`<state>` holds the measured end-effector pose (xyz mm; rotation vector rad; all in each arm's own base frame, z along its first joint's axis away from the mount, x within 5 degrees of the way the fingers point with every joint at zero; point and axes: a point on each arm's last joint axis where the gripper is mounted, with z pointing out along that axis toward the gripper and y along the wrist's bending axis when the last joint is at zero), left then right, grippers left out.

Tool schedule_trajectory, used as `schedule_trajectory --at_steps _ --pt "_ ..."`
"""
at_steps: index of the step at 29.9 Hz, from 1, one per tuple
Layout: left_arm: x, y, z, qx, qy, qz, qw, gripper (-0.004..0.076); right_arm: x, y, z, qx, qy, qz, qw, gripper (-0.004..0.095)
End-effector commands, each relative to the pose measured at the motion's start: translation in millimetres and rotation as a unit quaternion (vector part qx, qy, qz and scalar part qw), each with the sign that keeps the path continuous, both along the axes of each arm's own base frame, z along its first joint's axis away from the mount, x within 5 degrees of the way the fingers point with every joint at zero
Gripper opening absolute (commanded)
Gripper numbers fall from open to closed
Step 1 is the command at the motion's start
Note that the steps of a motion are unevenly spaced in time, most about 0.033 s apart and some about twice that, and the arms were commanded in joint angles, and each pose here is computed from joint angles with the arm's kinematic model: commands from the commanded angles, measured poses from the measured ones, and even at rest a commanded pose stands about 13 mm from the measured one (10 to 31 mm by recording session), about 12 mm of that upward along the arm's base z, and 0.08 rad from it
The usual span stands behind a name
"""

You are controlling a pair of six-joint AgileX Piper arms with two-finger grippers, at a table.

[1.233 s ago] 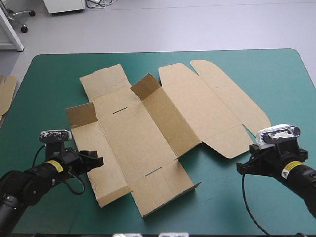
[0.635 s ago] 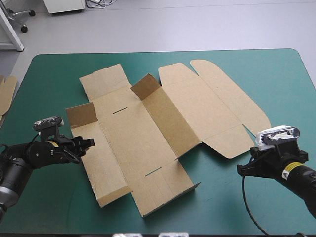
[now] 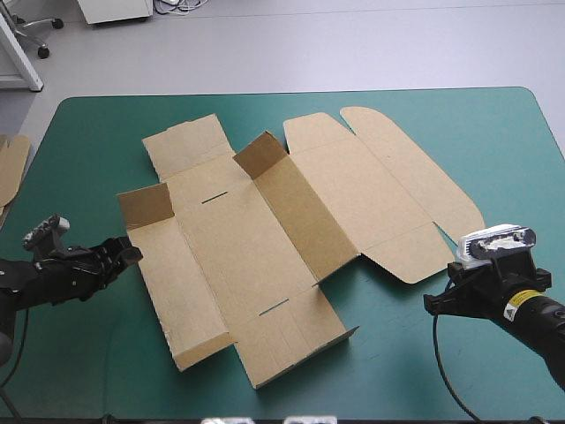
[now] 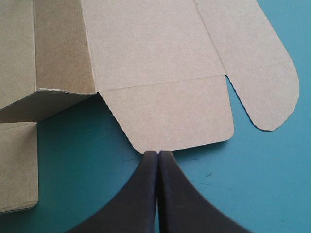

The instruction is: Fold the box

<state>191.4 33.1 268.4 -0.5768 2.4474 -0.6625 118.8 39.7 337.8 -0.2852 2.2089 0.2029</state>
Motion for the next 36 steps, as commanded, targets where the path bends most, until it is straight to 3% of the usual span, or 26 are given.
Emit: schedule_trajectory --at_steps 1,9,36 --pt "2.7 -4.8 -14.4 -0.064 -0.013 -0.012 0.998 0.0468 3.3 1.1 15.5 0.011 -0.045 0.003 0.999 -0.0019" --pt "-13.2 -4.1 -48.1 -0.108 -0.01 0.007 0.994 0.0468 2.8 0.8 14.7 0.007 -0.041 0.003 0.999 -0.0019" --pt "-11.5 -15.4 -68.9 -0.185 -0.006 -0.064 0.981 0.0449 2.8 0.8 14.6 0.007 -0.04 0.003 0.999 -0.0019"
